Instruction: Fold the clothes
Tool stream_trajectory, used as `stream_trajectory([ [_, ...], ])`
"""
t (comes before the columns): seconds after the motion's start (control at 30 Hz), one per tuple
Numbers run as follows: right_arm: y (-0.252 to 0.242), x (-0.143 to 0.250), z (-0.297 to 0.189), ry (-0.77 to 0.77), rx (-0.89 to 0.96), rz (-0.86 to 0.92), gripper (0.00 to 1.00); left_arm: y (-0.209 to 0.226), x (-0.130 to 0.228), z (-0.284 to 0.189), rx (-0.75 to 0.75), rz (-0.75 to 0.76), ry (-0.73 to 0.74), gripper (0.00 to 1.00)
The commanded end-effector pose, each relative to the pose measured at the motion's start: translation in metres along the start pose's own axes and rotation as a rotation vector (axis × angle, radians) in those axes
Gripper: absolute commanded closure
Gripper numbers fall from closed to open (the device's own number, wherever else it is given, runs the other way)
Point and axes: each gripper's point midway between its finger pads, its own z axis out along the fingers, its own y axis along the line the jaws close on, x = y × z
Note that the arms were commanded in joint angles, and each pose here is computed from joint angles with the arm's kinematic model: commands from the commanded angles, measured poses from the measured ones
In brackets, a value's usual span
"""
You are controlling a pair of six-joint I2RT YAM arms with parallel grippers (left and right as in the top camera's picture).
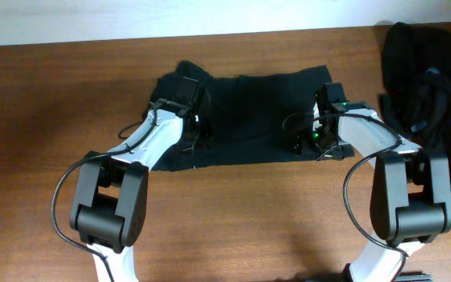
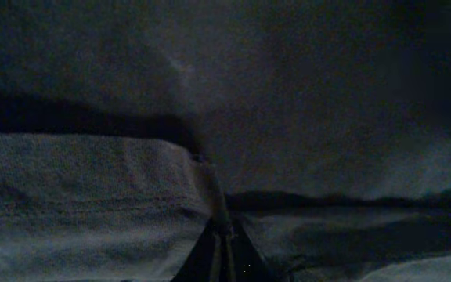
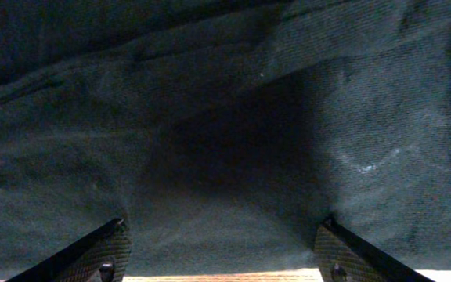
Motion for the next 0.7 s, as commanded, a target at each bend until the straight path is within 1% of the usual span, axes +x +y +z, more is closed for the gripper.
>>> stream_trajectory([
  [0.0, -0.008, 0.016, 0.013, 0.061, 0.023, 0.014, 0.2, -0.005, -0.003, 0.002, 0.02, 0.001, -0.01, 0.97],
  [0.3, -0.009, 0.017, 0.013, 0.062, 0.023, 0.014, 0.2, -0.02, -0.025, -0.01, 0.055, 0.011, -0.073, 0.98],
  [0.5, -0.009, 0.017, 0.013, 0.061, 0.023, 0.014, 0.2, -0.018, -0.039, -0.017, 0.02, 0.014, -0.133, 0.98],
  [0.67, -0.009, 0.017, 0.013, 0.062, 0.023, 0.014, 0.2, -0.02, -0.048, -0.018, 0.021, 0.059, -0.172, 0.96],
])
